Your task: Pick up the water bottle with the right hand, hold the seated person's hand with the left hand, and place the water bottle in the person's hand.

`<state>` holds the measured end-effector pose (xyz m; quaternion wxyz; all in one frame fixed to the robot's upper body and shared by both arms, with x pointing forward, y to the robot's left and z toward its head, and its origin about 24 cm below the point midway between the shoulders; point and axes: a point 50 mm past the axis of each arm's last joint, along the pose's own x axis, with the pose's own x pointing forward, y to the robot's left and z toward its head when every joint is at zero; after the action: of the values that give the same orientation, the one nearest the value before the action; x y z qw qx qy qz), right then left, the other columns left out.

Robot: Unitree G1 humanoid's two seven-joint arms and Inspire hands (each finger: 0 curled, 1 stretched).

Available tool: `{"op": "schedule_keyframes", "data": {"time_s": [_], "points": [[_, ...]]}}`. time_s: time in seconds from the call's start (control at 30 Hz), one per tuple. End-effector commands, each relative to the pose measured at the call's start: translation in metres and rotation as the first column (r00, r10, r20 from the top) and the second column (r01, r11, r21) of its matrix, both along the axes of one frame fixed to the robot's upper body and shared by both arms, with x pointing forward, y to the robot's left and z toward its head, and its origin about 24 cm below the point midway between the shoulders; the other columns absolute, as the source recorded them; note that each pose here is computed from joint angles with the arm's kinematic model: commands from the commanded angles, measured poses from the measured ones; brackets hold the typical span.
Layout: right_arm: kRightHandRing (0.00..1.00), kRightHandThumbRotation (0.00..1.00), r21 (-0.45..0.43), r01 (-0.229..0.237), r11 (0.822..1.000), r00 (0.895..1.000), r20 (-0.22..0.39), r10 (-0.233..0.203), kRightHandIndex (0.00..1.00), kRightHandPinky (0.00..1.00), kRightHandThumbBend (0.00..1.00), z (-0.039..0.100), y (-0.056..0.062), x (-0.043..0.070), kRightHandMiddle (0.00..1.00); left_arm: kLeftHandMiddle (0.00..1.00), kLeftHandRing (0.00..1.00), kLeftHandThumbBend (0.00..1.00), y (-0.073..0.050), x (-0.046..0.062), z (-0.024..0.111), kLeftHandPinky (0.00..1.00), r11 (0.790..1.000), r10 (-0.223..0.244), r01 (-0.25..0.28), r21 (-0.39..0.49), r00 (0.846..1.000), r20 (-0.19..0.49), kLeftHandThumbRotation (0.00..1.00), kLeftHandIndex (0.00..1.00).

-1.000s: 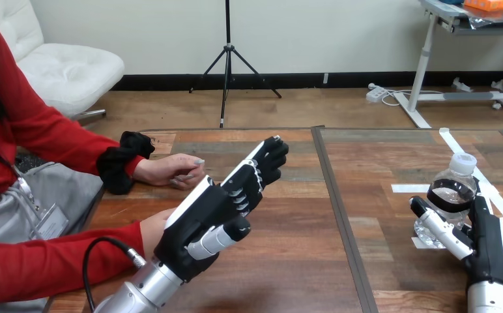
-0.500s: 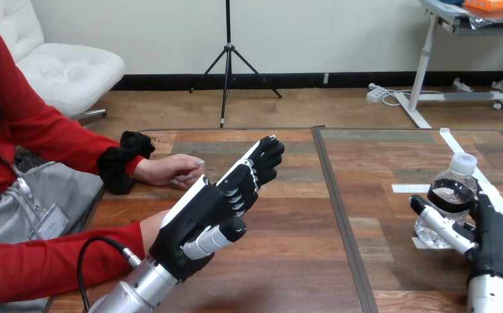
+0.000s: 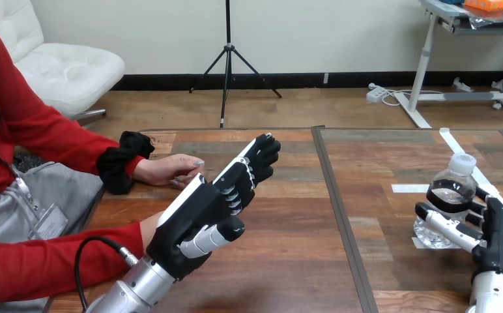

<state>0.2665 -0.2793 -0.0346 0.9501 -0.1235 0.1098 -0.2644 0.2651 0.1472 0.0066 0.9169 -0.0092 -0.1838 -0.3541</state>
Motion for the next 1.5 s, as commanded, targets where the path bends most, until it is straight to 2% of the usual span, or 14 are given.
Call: {"op": "schedule_keyframes", "data": {"time_s": [0.0,0.17,0.27,0.37,0.53,1.0,1.47], "points": [[0.60,0.03,0.004,-0.014,1.000,0.996,0.094,0.014,0.65,0.49,1.00,0.025,0.007,0.028,0.61,1.00,1.00,1.00,0.005,0.008,0.015,1.00,1.000,0.025,-0.024,-0.011,0.997,0.073,0.76,1.00],[0.54,0.01,0.011,-0.005,1.000,0.996,0.094,0.004,0.59,0.45,0.99,0.026,0.006,0.029,0.57,1.00,1.00,1.00,0.007,0.007,0.015,1.00,0.999,0.032,-0.031,-0.010,0.997,0.073,0.77,1.00],[0.47,0.01,0.009,0.002,1.000,0.995,0.097,-0.003,0.56,0.39,0.98,0.027,0.005,0.030,0.54,1.00,1.00,1.00,0.008,0.007,0.015,1.00,0.999,0.034,-0.033,-0.011,0.997,0.071,0.77,1.00],[0.43,0.00,-0.003,0.003,1.000,0.995,0.098,-0.003,0.54,0.36,0.97,0.029,0.004,0.030,0.51,1.00,1.00,1.00,0.009,0.006,0.014,1.00,0.999,0.036,-0.035,-0.010,0.997,0.070,0.77,1.00],[0.43,0.00,-0.020,0.002,1.000,0.994,0.109,0.000,0.51,0.36,0.96,0.031,0.004,0.031,0.49,1.00,1.00,1.00,0.010,0.006,0.014,1.00,0.999,0.038,-0.037,-0.007,0.997,0.069,0.77,1.00],[0.36,0.00,0.027,-0.015,1.000,0.985,0.172,0.011,0.47,0.30,0.91,0.037,0.004,0.033,0.44,1.00,1.00,1.00,0.010,0.005,0.013,1.00,0.999,0.051,-0.051,0.001,0.996,0.068,0.77,1.00],[0.35,0.00,0.034,-0.031,0.999,0.977,0.213,0.023,0.46,0.29,0.90,0.042,0.005,0.035,0.44,1.00,1.00,1.00,0.008,0.005,0.013,1.00,0.999,0.046,-0.046,-0.003,0.997,0.065,0.77,1.00]]}}
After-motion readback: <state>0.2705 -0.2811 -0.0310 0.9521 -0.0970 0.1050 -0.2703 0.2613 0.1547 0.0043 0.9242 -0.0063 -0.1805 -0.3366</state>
